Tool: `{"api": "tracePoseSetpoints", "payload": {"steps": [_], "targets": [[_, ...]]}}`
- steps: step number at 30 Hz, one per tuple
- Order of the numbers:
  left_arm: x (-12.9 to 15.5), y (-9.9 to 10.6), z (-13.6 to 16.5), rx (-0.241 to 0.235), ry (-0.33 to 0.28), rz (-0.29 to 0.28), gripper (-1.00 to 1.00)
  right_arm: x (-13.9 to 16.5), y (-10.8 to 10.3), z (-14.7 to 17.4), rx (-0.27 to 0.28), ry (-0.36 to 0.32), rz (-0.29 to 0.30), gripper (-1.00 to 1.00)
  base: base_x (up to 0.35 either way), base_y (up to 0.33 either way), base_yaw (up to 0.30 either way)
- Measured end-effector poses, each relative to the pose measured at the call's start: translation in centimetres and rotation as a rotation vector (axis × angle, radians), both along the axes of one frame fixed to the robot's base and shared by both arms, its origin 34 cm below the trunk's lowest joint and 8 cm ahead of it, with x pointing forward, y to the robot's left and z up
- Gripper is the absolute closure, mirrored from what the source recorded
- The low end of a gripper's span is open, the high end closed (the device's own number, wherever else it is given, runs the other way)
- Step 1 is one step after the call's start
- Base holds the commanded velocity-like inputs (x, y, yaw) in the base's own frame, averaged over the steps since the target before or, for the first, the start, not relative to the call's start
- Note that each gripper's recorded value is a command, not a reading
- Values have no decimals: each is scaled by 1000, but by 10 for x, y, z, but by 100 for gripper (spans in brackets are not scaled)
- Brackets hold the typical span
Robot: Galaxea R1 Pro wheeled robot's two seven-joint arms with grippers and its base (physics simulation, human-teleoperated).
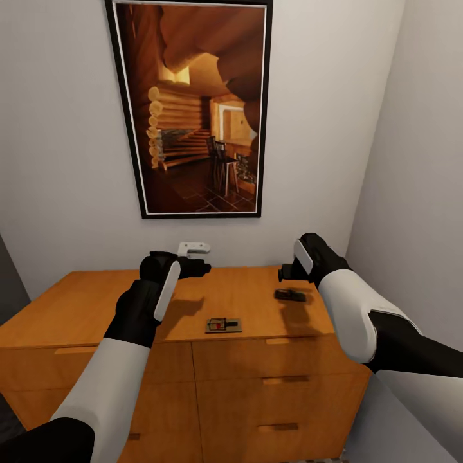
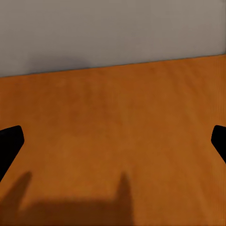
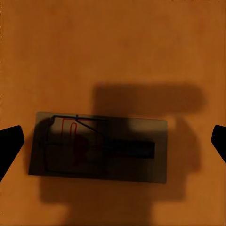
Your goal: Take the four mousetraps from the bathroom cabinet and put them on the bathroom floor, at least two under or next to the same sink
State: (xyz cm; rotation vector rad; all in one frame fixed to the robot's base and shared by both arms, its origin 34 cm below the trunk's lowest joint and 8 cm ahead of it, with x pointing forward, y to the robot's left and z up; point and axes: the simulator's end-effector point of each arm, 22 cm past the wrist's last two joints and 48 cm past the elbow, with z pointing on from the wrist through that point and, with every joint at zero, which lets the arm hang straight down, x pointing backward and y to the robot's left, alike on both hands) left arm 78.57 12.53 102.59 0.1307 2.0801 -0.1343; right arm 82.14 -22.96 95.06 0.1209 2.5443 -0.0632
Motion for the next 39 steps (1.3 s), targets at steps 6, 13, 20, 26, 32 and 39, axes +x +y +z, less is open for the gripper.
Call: {"api": "tracePoseSetpoints", "payload": {"steps": [6, 13, 20, 26, 32, 39], "targets": [[0, 0, 0, 0, 0, -1, -100, 0, 1, 1, 4, -3, -1, -100, 2, 2, 0], [0, -1, 0, -1, 0, -1, -100, 0, 2, 1, 46, -3, -18, -100, 0, 0, 0], [0, -1, 0, 0, 1, -1, -100, -3, -3, -5, 118, 13, -75, -100, 0, 0, 0], [0, -1, -1, -1, 2, -1, -100, -10, -20, -12, 121, 41, -158, -100, 0, 0, 0], [0, -1, -1, 0, 2, -1, -100, -13, -26, -14, 112, 51, -184, -100, 0, 0, 0], [0, -1, -3, 1, 7, -1, -100, -14, -28, -15, 108, 56, -195, -100, 0, 0, 0]]}}
